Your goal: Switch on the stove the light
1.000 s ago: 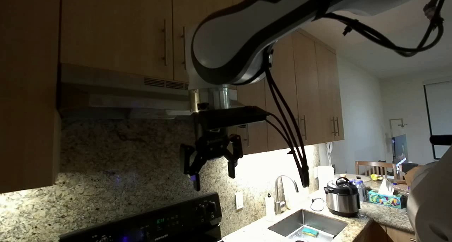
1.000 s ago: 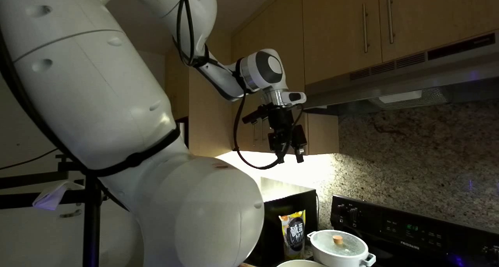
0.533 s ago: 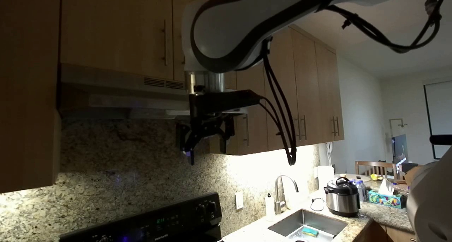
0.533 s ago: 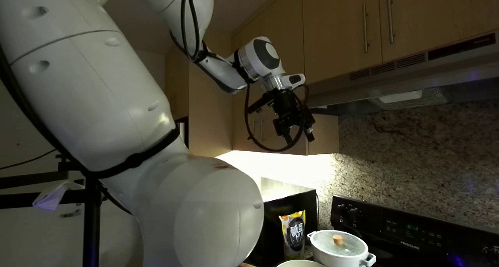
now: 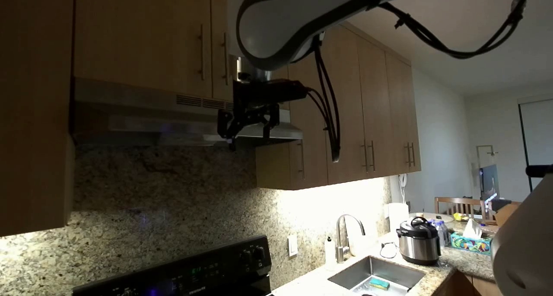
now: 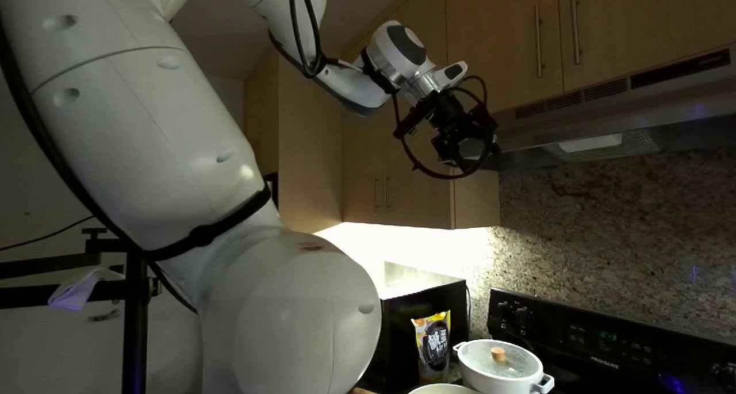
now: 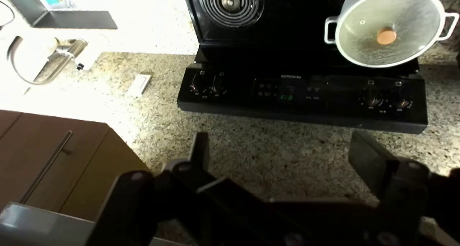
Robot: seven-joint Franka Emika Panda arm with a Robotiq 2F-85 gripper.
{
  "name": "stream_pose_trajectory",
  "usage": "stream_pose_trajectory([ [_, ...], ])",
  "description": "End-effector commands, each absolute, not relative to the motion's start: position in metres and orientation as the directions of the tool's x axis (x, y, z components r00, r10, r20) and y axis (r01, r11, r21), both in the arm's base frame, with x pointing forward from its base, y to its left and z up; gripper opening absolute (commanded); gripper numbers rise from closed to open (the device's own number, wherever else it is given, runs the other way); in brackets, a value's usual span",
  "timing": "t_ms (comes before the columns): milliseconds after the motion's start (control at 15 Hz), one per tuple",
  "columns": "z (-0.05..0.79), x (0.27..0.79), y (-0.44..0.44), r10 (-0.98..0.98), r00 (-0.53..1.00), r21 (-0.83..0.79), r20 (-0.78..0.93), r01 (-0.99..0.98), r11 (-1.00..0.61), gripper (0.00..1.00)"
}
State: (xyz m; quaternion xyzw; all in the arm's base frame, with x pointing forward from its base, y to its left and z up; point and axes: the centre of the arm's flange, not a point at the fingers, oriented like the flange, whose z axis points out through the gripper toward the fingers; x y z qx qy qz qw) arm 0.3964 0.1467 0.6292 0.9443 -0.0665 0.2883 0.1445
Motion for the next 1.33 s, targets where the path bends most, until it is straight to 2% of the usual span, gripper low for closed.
stream_pose_trajectory([
  [0,0.632,0.399,0.147,-0.041,0.821,0.234,0.569,-0.209,-0.950,1.00],
  [333,0.635,0.404,0.144,-0.036,0.816,0.230,0.577,-0.204,-0.952,1.00],
  [733,0.667,0.427,0.100,-0.004,0.769,0.253,0.640,-0.216,-0.943,1.00],
  [1267,0.697,0.471,0.040,0.074,0.702,0.212,0.709,-0.111,-0.971,1.00],
])
